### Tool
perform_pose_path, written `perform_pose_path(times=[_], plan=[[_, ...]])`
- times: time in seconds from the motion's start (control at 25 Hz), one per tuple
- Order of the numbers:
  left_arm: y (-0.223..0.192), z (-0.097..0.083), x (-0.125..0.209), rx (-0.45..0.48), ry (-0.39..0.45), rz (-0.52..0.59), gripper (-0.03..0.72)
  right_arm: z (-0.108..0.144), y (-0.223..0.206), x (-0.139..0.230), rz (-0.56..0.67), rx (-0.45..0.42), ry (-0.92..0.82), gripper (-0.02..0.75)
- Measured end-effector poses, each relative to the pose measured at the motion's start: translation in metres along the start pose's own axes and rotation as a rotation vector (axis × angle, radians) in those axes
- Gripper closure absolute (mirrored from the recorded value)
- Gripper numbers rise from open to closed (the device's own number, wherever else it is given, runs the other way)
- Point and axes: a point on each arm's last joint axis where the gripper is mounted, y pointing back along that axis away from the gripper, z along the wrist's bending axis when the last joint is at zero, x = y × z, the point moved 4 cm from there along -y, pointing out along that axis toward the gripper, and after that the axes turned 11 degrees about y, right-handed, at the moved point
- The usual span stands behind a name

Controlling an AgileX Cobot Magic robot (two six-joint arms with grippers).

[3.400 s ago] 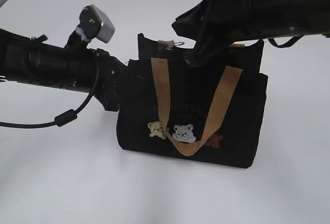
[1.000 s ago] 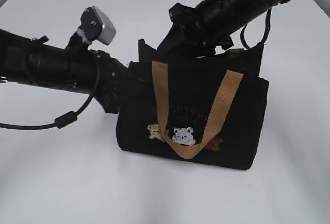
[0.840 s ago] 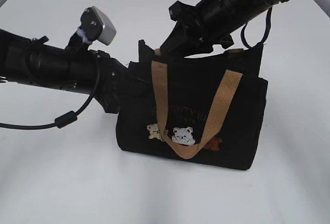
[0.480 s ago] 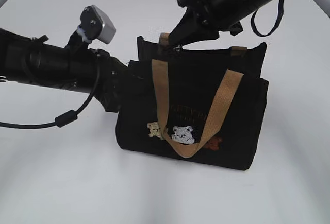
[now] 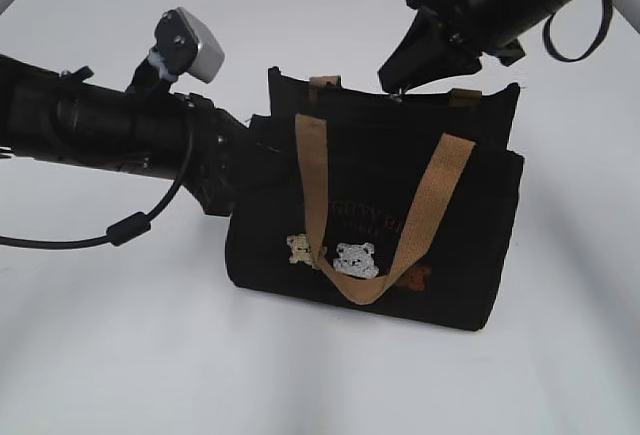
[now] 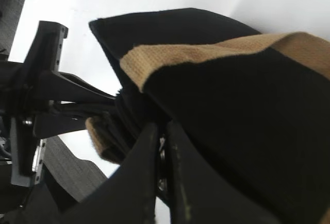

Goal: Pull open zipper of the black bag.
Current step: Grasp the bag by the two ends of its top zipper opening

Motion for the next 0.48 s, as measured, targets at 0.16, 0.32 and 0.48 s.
perform_pose_path(times=[0.16, 0.32, 0.48], plan=[[0.0, 0.0, 0.0, 0.0, 0.001, 0.0, 0.625, -0.011, 0.028, 0.009, 0.05, 0.102, 0.05, 0.723], [0.001, 0.001, -0.001, -0.01, -0.001, 0.001, 0.625, -0.024, 0.066, 0.02, 0.105, 0.265, 0.077, 0.723], [0.001, 0.002, 0.0, -0.016, -0.003, 0.005, 0.625, -0.022, 0.076, 0.021, 0.105, 0.303, 0.094, 0.713]])
